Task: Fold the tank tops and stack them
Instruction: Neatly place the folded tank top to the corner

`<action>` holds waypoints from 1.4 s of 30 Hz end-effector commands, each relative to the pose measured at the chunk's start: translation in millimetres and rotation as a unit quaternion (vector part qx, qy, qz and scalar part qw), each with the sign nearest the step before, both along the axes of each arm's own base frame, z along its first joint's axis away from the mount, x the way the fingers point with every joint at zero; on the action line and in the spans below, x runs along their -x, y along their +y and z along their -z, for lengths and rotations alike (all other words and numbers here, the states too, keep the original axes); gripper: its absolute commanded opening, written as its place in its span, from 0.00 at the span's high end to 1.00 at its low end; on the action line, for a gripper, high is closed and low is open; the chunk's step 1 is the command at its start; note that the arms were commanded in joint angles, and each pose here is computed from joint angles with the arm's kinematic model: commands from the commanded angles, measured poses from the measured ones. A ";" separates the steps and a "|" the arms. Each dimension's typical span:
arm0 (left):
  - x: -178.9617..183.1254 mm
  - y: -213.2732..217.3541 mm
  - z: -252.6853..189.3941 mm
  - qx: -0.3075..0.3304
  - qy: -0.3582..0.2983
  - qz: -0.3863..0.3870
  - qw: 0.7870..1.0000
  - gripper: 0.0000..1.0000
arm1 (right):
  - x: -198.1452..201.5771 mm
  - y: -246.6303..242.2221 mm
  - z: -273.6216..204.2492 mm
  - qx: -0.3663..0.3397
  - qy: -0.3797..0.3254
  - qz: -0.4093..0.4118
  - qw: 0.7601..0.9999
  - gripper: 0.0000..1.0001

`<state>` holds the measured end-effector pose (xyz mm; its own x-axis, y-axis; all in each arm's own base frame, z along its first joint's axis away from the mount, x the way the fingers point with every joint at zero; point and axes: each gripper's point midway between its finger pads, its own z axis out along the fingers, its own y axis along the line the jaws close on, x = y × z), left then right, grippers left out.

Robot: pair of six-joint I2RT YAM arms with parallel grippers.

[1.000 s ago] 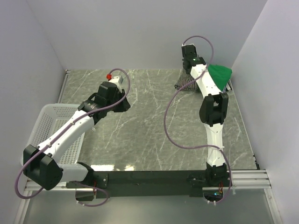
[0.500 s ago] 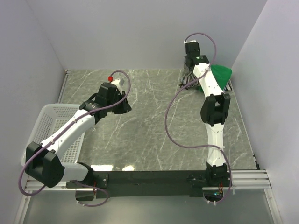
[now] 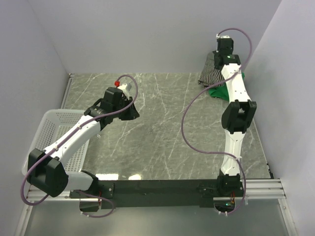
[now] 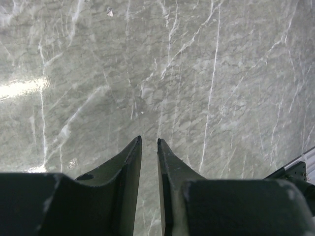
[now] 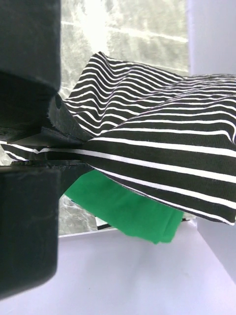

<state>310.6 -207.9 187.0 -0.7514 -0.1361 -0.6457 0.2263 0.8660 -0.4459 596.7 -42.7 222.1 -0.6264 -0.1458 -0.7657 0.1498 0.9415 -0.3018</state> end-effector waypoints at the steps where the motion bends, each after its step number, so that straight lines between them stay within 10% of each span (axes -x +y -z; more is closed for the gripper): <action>1: -4.2 -5.0 -3.9 0.009 -0.013 0.014 1.000 0.75 | 2.2 -0.6 -69.8 -0.050 -0.092 -0.007 0.994 1.00; 18: -1.8 -10.0 -0.7 0.016 -0.005 0.026 1.000 0.74 | 19.3 -84.7 30.5 -0.168 -0.027 0.131 0.977 0.99; 25: -1.3 -10.2 0.7 0.017 -0.003 0.028 0.999 0.74 | 34.9 -103.3 63.5 -0.187 -0.007 0.198 0.962 0.54; 40: 0.2 -8.1 -13.0 0.023 -0.020 0.025 0.999 0.73 | 69.3 -63.2 2.2 -0.213 -0.080 0.201 0.953 0.36; 42: -1.2 -2.9 -19.2 0.015 -0.033 0.014 0.999 0.73 | 88.0 -27.8 6.2 -0.226 -0.080 0.173 0.955 0.17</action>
